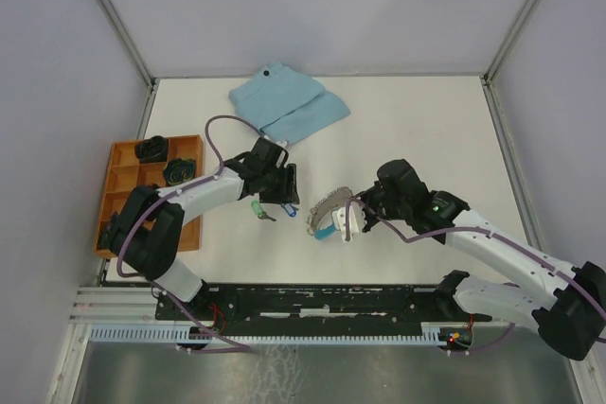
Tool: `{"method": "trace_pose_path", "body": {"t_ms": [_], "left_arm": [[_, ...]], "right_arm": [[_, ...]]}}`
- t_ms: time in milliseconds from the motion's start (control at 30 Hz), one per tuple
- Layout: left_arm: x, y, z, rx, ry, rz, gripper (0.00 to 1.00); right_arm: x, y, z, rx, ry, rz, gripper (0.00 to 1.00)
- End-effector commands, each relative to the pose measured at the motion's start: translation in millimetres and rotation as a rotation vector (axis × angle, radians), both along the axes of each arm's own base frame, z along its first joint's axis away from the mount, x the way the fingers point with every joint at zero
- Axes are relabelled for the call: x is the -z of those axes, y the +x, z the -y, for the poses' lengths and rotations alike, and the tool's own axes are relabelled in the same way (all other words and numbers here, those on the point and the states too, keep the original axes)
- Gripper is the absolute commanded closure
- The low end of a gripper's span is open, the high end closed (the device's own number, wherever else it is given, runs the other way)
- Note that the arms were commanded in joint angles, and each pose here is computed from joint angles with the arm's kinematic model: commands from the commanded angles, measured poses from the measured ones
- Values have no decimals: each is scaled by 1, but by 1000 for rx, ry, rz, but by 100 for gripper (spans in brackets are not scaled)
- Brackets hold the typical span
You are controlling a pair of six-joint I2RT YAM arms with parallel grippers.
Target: Put the keys on the keyring
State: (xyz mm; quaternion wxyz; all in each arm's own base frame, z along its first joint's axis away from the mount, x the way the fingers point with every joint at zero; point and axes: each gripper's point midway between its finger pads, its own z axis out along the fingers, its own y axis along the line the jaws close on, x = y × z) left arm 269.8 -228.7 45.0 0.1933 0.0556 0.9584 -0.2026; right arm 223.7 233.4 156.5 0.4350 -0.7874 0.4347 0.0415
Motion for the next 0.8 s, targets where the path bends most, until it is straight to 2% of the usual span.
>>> {"method": "trace_pose_path", "body": {"t_ms": [0, 233, 567, 767], "left_arm": [[-24, 25, -19, 106, 140, 191, 39], [-16, 28, -28, 224, 288, 242, 38], [-16, 32, -30, 292, 318, 276, 39], [-3, 29, -38, 339, 417, 253, 40]], "right_arm": [[-30, 4, 1, 11, 20, 40, 99], [-36, -1, 3, 5, 21, -35, 99], [-41, -7, 1, 0, 50, -125, 99], [-42, -8, -1, -3, 76, -117, 99]]}}
